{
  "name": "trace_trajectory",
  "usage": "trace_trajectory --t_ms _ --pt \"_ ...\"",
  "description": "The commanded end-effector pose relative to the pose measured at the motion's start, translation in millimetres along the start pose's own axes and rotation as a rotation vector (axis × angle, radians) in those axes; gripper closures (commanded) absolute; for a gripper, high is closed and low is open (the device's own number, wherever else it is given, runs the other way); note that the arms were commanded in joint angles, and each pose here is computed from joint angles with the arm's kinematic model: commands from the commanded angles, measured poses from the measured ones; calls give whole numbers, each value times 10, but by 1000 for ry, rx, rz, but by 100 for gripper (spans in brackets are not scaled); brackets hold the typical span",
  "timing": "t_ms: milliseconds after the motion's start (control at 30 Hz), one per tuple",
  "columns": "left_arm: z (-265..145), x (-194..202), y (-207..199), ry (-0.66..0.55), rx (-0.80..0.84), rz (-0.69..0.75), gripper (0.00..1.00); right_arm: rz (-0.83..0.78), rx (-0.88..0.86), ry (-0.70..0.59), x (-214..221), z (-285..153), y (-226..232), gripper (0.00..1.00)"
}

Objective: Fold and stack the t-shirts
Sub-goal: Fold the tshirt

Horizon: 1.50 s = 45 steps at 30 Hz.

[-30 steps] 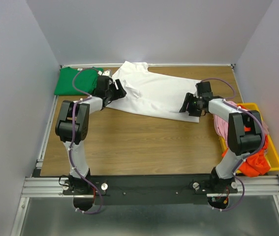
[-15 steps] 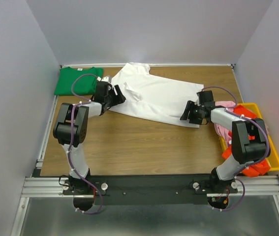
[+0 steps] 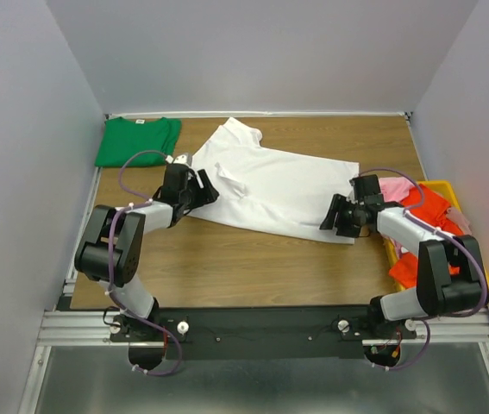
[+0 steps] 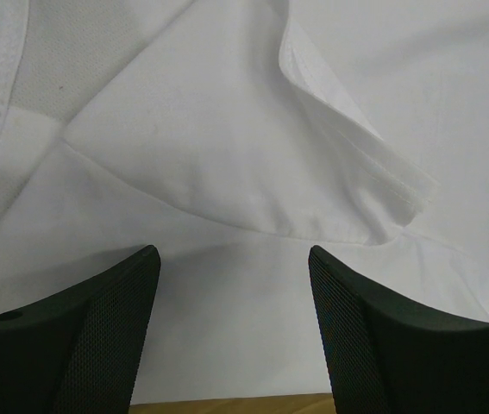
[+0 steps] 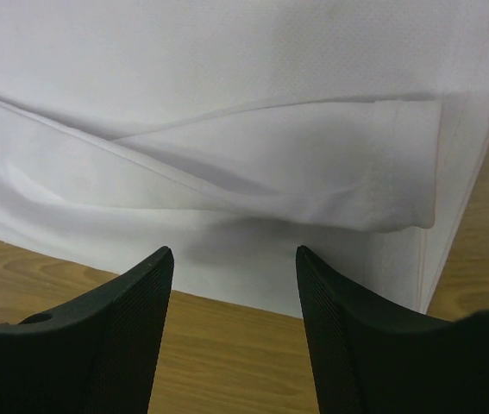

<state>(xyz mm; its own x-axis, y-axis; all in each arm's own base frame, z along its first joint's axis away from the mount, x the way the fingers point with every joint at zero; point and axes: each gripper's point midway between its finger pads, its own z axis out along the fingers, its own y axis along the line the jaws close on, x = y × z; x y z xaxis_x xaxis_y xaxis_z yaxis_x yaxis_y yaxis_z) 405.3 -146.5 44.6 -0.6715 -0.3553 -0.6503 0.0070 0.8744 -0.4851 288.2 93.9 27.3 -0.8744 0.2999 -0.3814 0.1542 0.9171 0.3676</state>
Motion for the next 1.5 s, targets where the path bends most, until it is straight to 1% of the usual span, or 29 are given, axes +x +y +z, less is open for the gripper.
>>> trace_trajectory --t_ms 0,33,67,133,167,200,267,433,467,533,567,600,633,800,1033,1233,1467 --pt "-232 57 42 -30 -48 -18 22 25 45 54 227 -137 -100 34" --pt "-274 160 81 -13 -58 -22 22 28 39 47 221 -175 -86 34" --pt "-340 105 81 -41 -72 -22 22 30 37 43 219 -195 -80 34" --pt "-416 113 132 -51 -99 -22 22 28 27 37 208 -230 -55 34" --pt "-456 179 184 -35 -117 -21 21 26 17 33 196 -254 -28 34" --pt "-516 99 196 -70 -137 -15 22 23 12 27 171 -273 -9 34" --pt "-582 114 218 -73 -150 -14 22 19 14 15 128 -304 0 34" --pt "-707 -41 -84 -138 -101 -6 22 1 38 -20 -50 -346 18 33" --pt "-709 -77 -265 -147 -66 12 22 -1 59 -43 -131 -359 4 33" --pt "-672 -70 -445 -143 -38 37 22 3 85 -52 -183 -344 -28 33" --pt "-664 -81 -660 -147 5 60 22 2 114 -73 -242 -349 -62 33" --pt "-613 -42 -716 -137 11 73 22 5 130 -81 -271 -346 -86 33" --pt "-594 -59 -868 -145 45 85 21 4 154 -84 -301 -323 -121 33" --pt "-381 108 -1026 -93 109 93 21 6 171 -66 -327 -250 -143 33" --pt "-108 380 -934 -33 107 84 21 5 156 -86 -340 -315 -113 32" --pt "39 565 -809 9 82 85 21 12 182 -40 -229 -203 -196 32" --pt "65 719 -626 29 35 96 21 3 237 -70 -412 -45 -271 32"
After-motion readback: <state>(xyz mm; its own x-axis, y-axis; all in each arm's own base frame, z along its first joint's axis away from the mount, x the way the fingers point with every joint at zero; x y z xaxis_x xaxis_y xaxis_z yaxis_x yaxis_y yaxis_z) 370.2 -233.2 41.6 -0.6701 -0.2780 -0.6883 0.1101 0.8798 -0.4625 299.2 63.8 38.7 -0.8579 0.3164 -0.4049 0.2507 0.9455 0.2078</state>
